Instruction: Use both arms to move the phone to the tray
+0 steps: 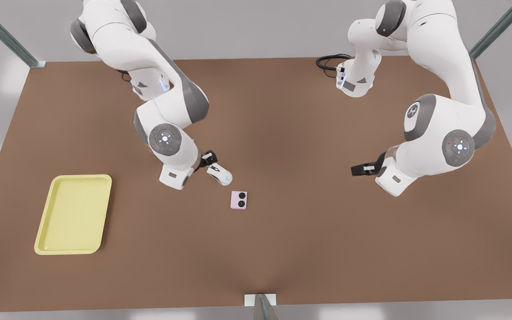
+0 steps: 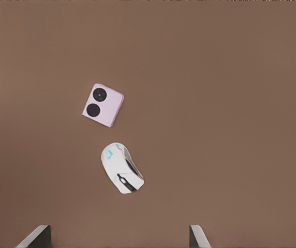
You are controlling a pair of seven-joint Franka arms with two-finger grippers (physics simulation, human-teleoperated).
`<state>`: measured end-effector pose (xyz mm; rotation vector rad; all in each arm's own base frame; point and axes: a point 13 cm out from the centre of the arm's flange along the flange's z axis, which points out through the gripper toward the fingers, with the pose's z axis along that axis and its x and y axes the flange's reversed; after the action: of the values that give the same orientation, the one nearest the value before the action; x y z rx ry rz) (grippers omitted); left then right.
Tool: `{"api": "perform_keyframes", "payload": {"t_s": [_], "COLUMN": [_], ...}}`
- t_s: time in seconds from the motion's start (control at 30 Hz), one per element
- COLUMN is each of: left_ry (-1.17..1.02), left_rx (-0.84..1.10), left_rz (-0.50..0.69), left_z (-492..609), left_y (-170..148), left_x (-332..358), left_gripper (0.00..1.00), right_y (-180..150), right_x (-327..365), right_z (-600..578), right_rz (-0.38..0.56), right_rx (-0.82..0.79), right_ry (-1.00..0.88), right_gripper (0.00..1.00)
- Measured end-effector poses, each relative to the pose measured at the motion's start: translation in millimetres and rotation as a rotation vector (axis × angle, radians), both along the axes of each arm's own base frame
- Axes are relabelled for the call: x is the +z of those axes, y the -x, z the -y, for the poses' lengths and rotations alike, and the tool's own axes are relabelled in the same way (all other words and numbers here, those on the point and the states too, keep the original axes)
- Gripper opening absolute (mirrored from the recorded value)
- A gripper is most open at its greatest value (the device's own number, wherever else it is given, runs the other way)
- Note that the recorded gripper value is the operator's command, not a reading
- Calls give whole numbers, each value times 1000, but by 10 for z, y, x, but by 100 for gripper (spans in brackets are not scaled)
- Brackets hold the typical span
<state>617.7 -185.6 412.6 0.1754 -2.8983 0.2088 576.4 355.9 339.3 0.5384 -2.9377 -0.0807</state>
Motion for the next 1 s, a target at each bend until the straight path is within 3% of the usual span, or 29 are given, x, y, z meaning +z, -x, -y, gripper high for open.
{"api": "perform_keyframes", "payload": {"t_s": [0.13, 0.57, 1.0], "left_ry": [0, 6, -149], "left_rx": [-24, -72, -109], "left_rz": [-13, -25, 96], "left_z": [-3, 17, -522], "left_y": [43, 78, -44], "left_x": [-10, -50, 329], "left_gripper": [100, 100, 100], "right_y": [26, -76, -181], "right_x": [-617, -2302, -3038], "right_z": [-733, -937, -1059], "right_rz": [17, 26, 69], "right_rx": [-77, -340, -516], "right_ry": [-21, 13, -20], "right_gripper": [100, 100, 100]}}
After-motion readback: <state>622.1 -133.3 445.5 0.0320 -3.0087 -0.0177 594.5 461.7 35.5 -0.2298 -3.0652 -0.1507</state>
